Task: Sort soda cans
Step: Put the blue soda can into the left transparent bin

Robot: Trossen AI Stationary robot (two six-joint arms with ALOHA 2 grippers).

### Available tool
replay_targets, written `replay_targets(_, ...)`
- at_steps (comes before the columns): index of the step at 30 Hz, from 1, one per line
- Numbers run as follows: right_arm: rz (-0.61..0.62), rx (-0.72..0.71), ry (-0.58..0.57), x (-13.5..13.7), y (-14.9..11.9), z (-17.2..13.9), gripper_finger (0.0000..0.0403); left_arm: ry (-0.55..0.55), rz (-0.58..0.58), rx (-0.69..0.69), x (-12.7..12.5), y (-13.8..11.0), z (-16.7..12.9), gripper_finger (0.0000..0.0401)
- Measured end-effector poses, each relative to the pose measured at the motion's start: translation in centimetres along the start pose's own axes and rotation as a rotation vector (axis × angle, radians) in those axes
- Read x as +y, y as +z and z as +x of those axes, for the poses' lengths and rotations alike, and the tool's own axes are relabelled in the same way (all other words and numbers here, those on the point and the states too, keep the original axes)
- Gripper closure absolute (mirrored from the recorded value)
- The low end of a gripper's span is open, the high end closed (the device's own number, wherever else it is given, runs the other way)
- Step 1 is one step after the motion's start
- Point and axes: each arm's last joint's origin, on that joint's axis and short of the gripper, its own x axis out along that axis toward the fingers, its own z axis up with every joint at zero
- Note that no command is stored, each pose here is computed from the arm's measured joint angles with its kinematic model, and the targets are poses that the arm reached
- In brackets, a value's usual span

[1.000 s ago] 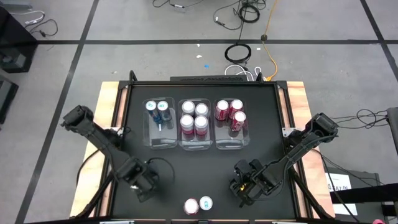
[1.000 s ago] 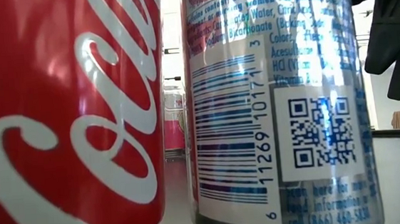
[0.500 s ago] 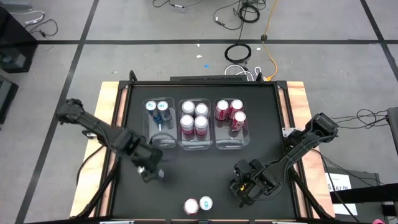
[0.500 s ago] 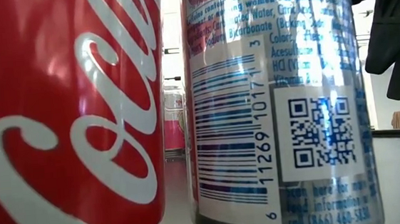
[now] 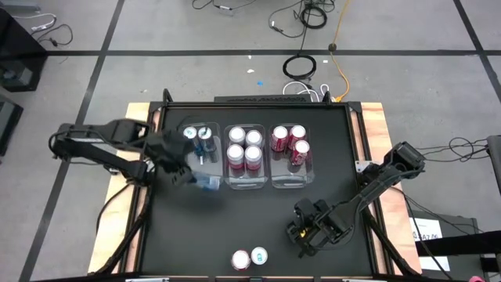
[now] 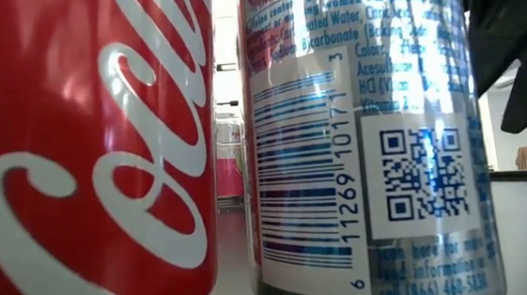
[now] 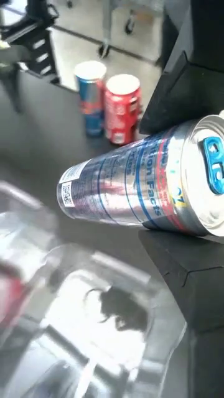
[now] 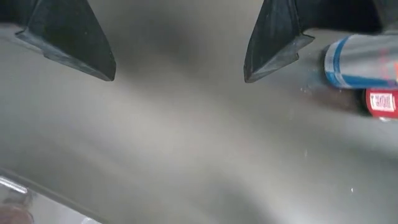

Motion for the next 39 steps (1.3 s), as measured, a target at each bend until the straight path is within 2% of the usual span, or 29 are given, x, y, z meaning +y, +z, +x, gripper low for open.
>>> replay_targets(5, 0.033, -0.008, -0.007, 0.0, 0.8, 0.4, 0.0055, 0.110, 0.012, -0.005, 2.0, 1.7, -1.1, 0.0138)
replay_targets(9, 0.066, -0.013, -0.007, 0.1, 1.4, 0.7, 0.0055, 0.226, 0.025, 0.100, 3.8, 3.0, 0.0, 0.0138)
replay_targets(15, 0.087, -0.015, 0.000, 0.2, 1.6, 0.8, 0.0055, 0.336, 0.085, 0.266, 6.1, 5.3, 2.7, 0.0138)
replay_targets(23, 0.110, -0.013, 0.026, 0.5, 1.6, 0.8, 0.0055, 0.416, 0.189, 0.437, 7.9, 7.4, 6.3, 0.0138)
replay_targets(28, 0.150, -0.013, 0.027, 0.5, 1.6, 0.8, 0.0055, 0.496, 0.242, 0.512, 8.7, 7.7, 7.9, 0.0138)
replay_targets(32, 0.154, -0.013, 0.029, 0.5, 1.6, 0.8, 0.0055, 0.508, 0.265, 0.582, 9.5, 7.4, 9.1, 0.0138)
replay_targets(39, 0.154, -0.013, 0.029, 0.5, 1.6, 0.8, 0.0055, 0.496, 0.332, 0.558, 9.6, 7.8, 9.9, 0.0138)
